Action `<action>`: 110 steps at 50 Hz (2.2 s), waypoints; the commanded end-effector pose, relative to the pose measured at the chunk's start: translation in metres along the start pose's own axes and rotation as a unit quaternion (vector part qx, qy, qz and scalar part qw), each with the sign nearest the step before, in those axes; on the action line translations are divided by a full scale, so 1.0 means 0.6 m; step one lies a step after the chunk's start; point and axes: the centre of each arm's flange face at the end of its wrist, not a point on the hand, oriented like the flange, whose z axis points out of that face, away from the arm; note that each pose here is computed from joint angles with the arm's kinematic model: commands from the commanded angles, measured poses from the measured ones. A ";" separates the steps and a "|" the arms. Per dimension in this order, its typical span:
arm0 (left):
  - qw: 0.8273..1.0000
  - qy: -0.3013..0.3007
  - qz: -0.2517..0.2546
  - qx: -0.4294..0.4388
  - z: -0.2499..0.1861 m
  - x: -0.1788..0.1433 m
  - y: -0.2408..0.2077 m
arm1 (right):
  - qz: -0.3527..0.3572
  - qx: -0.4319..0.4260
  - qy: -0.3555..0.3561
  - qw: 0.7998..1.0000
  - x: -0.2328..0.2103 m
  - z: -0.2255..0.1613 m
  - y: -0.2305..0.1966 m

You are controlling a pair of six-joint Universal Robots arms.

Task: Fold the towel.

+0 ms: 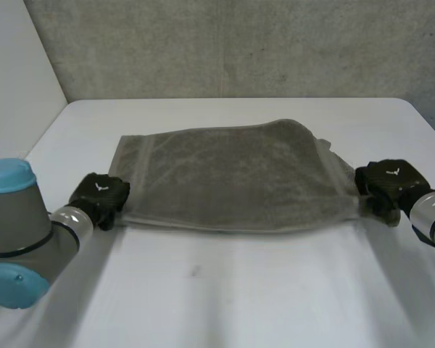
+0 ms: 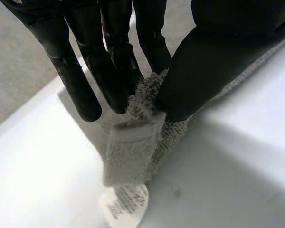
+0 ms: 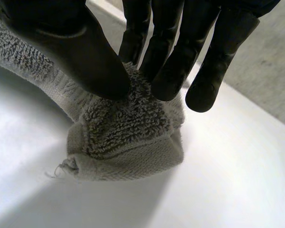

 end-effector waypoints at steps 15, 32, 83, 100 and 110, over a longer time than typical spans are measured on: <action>0.993 -0.060 -0.017 0.097 -0.194 -0.045 -0.126 | -0.030 -0.057 -0.018 0.998 -0.001 -0.137 -0.113; 0.997 -0.029 -0.029 0.069 -0.201 -0.037 -0.095 | -0.064 -0.145 -0.086 0.984 -0.007 -0.183 -0.100; 0.996 -0.066 -0.022 0.058 0.178 -0.047 -0.064 | -0.035 -0.046 0.018 0.998 0.023 0.195 -0.051; 0.989 -0.111 -0.038 0.089 0.128 -0.070 -0.137 | -0.002 0.070 0.084 0.994 0.081 0.122 -0.216; 0.993 -0.093 -0.041 0.063 0.062 -0.053 -0.123 | -0.012 0.019 0.052 0.998 0.050 0.037 -0.167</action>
